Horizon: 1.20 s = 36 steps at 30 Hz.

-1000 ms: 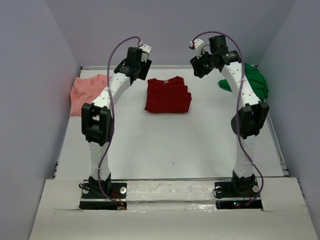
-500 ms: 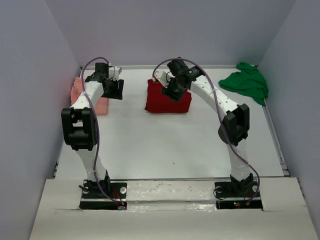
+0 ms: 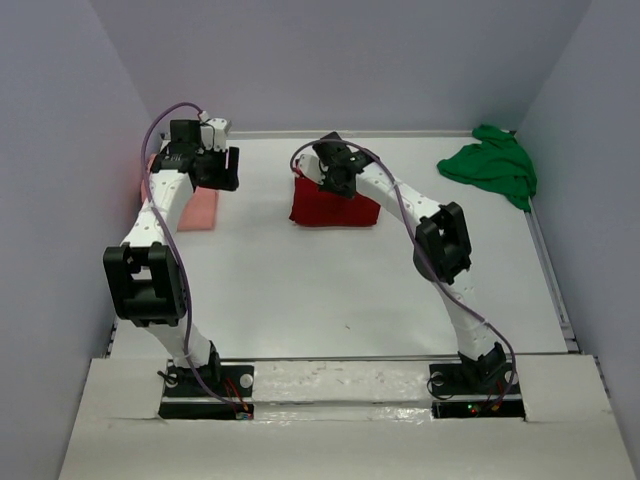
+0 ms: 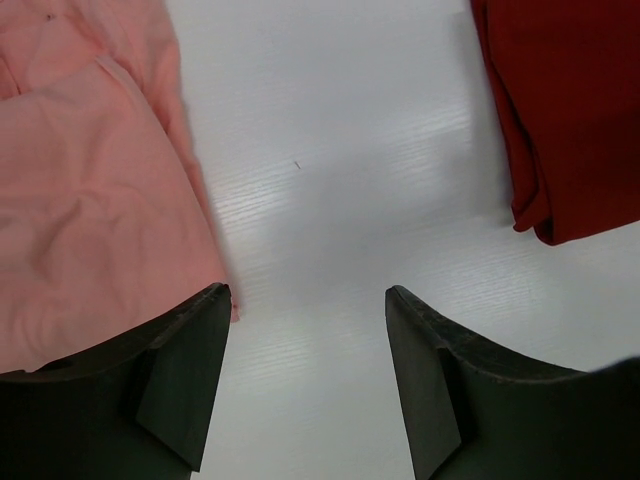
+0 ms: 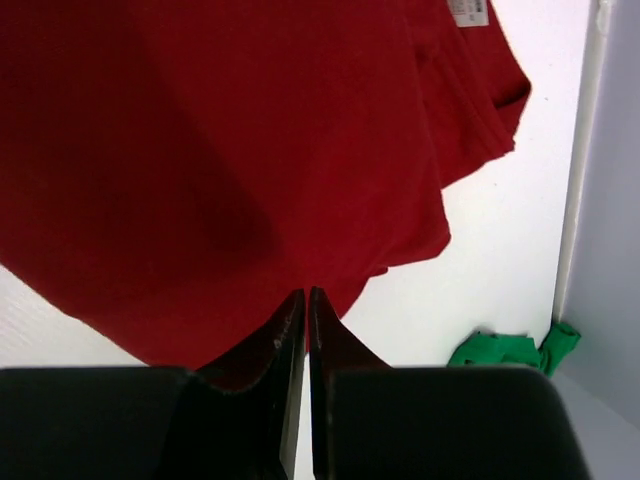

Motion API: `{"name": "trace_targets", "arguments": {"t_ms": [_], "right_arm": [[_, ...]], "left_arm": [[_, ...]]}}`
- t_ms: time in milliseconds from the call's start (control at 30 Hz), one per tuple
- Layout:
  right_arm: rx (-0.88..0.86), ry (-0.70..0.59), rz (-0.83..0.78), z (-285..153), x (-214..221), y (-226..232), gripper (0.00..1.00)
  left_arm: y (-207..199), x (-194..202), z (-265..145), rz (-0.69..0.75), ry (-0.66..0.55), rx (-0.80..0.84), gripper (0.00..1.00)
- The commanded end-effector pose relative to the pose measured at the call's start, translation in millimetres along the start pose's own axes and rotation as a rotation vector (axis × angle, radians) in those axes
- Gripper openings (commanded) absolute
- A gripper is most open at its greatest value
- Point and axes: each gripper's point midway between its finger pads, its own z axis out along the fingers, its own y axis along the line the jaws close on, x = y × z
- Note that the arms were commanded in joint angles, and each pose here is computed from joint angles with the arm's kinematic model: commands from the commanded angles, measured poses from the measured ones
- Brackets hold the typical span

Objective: Fold and stack the t-shirts
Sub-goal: Fold the tshirt

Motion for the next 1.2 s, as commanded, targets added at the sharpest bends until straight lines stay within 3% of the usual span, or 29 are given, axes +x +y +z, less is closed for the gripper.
{"name": "trace_targets", "arguments": {"t_ms": [0,67,233,333,500,600,633,733,967,1167], "right_arm": [[0.056,-0.089,0.002,-16,-32,-12,0.11],[-0.009,-0.127,-0.012,-26,-46,9,0.32],[-0.084,-0.158,-0.070,-43,-69,43,0.49],[-0.107,-0.175,-0.106,-49,-84,64,0.49],[-0.140,-0.189,-0.066,-40,-91,80,0.41],[-0.107,-0.195,-0.043,-19,-95,83,0.24],[-0.106,-0.197,-0.036,-16,-96,84,0.14],[-0.096,-0.214,0.006,-11,-103,77,0.00],[-0.102,-0.257,0.032,-7,-119,76,0.00],[-0.165,-0.216,0.063,15,-103,92,0.00]], "left_arm": [[3,-4,-18,0.003,-0.040,0.004,0.73],[4,-4,-19,-0.001,-0.047,0.009,0.73],[6,-4,-21,-0.012,-0.052,0.001,0.73],[6,-6,-22,-0.014,-0.053,0.003,0.73],[7,-4,-23,-0.012,-0.056,-0.007,0.73],[6,-6,-28,-0.007,-0.071,-0.009,0.74],[6,-7,-29,-0.006,-0.074,-0.010,0.74],[5,-8,-31,-0.003,-0.082,-0.008,0.74],[6,-7,-31,-0.004,-0.080,-0.012,0.74],[9,-6,-28,-0.005,-0.071,-0.023,0.74]]}}
